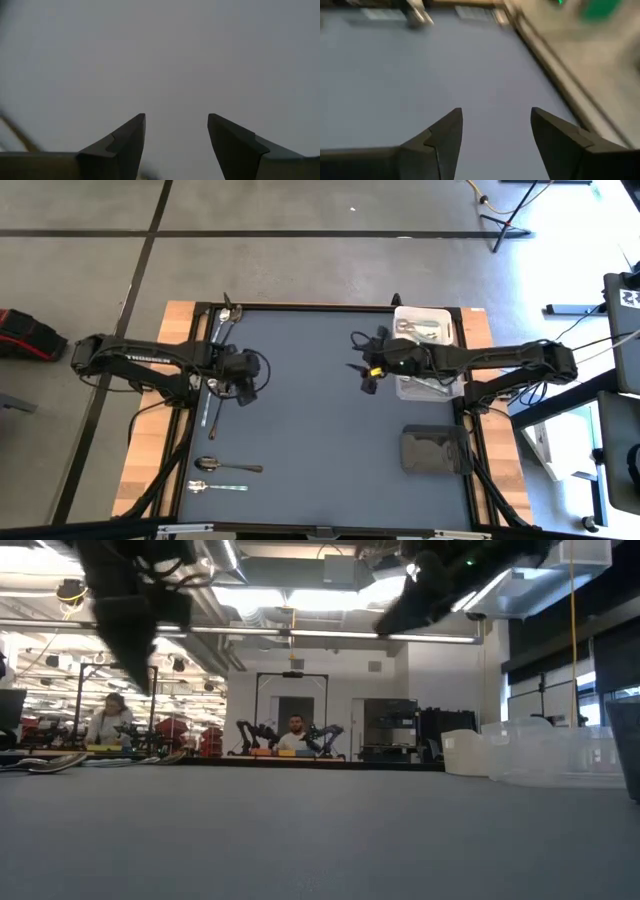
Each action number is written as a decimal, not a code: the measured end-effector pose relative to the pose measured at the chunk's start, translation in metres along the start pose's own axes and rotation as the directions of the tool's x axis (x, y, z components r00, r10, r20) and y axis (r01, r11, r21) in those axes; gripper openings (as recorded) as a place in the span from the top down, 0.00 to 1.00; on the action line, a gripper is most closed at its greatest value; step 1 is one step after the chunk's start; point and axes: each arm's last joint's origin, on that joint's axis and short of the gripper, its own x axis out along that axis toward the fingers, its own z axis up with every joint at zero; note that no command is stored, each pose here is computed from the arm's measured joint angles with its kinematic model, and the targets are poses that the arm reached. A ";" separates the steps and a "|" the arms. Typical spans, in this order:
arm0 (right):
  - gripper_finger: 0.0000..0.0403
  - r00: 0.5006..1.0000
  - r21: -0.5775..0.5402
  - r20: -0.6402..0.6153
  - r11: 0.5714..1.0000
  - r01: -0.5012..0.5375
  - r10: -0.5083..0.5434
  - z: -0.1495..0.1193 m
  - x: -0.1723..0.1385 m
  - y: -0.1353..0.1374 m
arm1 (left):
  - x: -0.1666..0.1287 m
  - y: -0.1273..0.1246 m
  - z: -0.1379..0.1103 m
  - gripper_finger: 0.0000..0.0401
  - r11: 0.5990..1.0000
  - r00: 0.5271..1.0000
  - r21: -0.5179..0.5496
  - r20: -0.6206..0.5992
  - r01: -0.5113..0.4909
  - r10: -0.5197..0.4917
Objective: Sort silverware by color (type)
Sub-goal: Put the white green spoon into the transparent bin
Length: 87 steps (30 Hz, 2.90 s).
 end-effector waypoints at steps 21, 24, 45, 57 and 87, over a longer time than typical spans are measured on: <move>0.45 0.951 -0.213 0.241 0.967 -0.140 0.191 -0.001 0.039 0.017 | 0.018 -0.016 -0.053 0.47 0.993 0.950 -0.117 -0.308 0.019 -0.055; 0.45 0.952 -0.190 0.238 0.971 -0.147 0.191 -0.002 0.040 0.017 | 0.021 -0.013 -0.058 0.47 0.991 0.946 -0.131 -0.323 -0.037 -0.007; 0.45 0.964 -0.163 0.176 0.972 -0.170 0.198 -0.008 0.041 0.018 | 0.042 0.007 -0.050 0.47 0.985 0.874 -0.127 -0.485 -0.120 0.044; 0.45 0.964 -0.163 0.178 0.972 -0.170 0.198 -0.007 0.041 0.018 | 0.062 -0.006 -0.054 0.47 0.984 0.799 -0.047 -0.591 -0.171 0.110; 0.45 0.964 -0.152 0.178 0.973 -0.172 0.198 -0.007 0.040 0.018 | 0.074 0.025 -0.036 0.47 0.903 0.579 0.141 -0.724 -0.407 0.374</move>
